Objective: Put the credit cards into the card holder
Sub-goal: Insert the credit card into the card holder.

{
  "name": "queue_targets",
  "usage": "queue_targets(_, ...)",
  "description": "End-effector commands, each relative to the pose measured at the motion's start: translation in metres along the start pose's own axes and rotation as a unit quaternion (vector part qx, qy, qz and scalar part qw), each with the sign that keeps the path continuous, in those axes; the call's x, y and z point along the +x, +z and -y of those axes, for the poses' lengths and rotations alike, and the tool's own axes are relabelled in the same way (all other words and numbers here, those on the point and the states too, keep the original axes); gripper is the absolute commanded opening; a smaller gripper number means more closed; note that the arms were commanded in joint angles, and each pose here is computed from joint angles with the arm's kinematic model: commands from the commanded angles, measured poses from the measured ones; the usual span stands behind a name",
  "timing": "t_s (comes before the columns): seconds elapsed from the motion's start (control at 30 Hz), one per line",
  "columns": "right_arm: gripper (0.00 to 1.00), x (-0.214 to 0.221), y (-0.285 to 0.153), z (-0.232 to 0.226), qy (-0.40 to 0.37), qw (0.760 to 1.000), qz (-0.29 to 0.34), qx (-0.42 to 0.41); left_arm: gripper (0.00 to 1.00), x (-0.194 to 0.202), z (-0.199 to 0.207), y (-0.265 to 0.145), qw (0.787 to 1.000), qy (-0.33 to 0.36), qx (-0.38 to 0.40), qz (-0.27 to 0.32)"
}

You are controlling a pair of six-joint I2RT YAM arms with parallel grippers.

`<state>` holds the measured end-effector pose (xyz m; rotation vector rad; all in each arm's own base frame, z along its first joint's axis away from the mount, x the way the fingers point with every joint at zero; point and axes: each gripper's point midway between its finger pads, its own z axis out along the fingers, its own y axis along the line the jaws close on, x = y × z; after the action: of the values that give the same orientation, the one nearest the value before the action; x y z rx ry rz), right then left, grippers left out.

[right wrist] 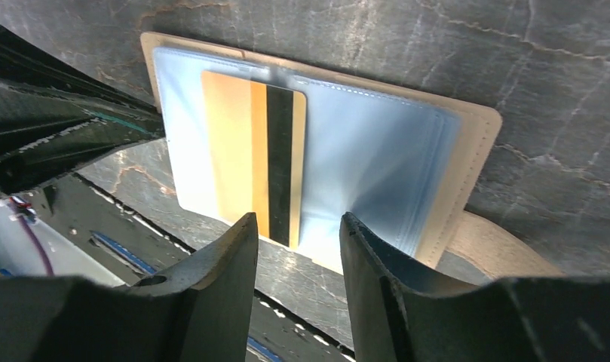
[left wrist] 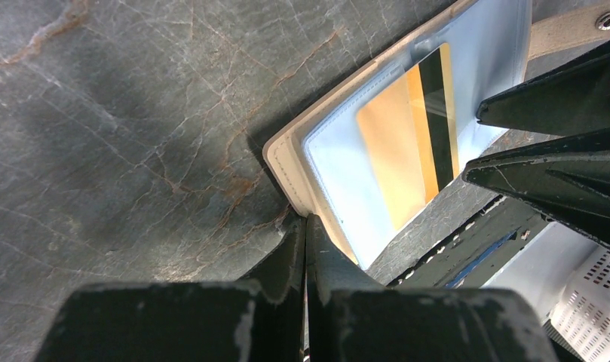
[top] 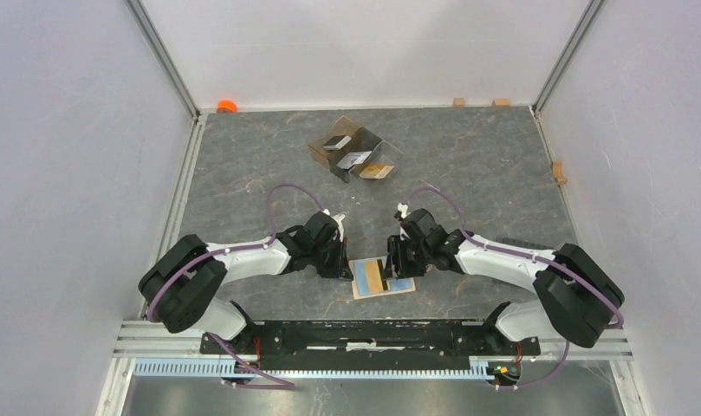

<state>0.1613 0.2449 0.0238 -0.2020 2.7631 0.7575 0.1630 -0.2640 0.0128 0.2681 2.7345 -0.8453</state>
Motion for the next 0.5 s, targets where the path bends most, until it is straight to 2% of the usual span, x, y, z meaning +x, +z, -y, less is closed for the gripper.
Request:
queue_targets(0.0,0.49,-0.001,-0.006,0.018,-0.03,0.999,0.002,0.044,0.02,0.023,-0.038,0.005,0.997,-0.011,-0.074,-0.026)
queue_targets(0.47,0.34,-0.001,0.008,-0.022,-0.058,0.998,-0.014,-0.014,0.02,0.024,-0.036,0.007,0.997,-0.01,-0.07,-0.032)
